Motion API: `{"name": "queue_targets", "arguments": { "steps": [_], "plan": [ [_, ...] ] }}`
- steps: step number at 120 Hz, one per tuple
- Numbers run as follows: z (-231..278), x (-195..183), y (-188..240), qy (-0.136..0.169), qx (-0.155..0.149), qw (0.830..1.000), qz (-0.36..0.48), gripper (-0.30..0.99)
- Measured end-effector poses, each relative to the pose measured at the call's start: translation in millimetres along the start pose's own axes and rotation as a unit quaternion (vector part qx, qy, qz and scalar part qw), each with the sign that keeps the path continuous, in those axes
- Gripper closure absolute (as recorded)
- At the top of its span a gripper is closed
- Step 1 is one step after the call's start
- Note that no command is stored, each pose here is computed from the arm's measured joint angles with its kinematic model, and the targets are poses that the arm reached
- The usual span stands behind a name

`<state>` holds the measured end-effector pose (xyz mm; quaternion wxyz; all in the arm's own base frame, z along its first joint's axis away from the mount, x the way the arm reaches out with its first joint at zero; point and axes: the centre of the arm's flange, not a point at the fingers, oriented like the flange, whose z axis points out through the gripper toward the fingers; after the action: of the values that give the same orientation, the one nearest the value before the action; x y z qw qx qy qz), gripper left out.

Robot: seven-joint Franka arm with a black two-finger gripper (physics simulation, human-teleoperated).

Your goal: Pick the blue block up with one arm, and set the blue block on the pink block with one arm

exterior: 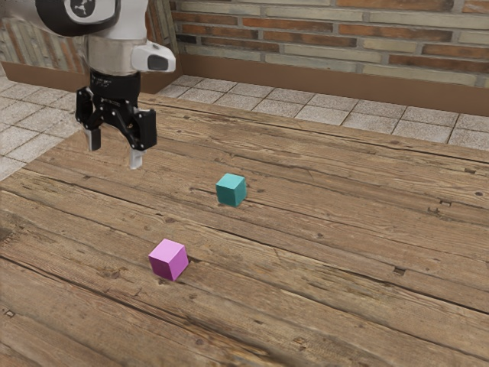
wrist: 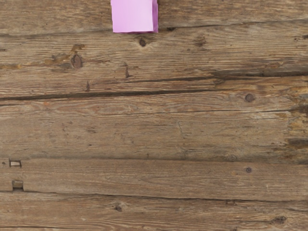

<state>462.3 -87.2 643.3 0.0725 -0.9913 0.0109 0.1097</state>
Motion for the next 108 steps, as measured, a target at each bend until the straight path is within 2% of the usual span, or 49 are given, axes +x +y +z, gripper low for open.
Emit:
{"name": "queue_targets", "arguments": {
  "steps": [12,26,33,41,50,59,71,79,87,108],
  "plan": [
    [-10.9,15.5,-4.0,0.061,-0.011,0.998,-0.001,0.00],
    [-24.3,24.3,-26.2,0.107,-0.024,0.994,-0.023,0.00],
    [-20.2,44.4,-28.1,0.115,-0.026,0.993,-0.029,0.00],
    [-6.6,100.2,-35.1,0.119,-0.022,0.992,-0.043,0.00],
    [5.6,138.5,-57.6,0.132,-0.022,0.989,-0.067,0.00],
    [59.6,202.3,-66.2,0.118,-0.032,0.989,-0.080,0.00],
    [114.0,274.1,-35.4,0.126,-0.052,0.988,-0.067,0.00],
    [146.1,300.3,-23.6,0.130,-0.074,0.986,-0.068,0.00],
    [157.7,312.6,-24.5,0.142,-0.091,0.982,-0.079,0.00],
    [186.0,343.6,-41.1,0.166,-0.114,0.972,-0.118,0.00]
  ]
}}
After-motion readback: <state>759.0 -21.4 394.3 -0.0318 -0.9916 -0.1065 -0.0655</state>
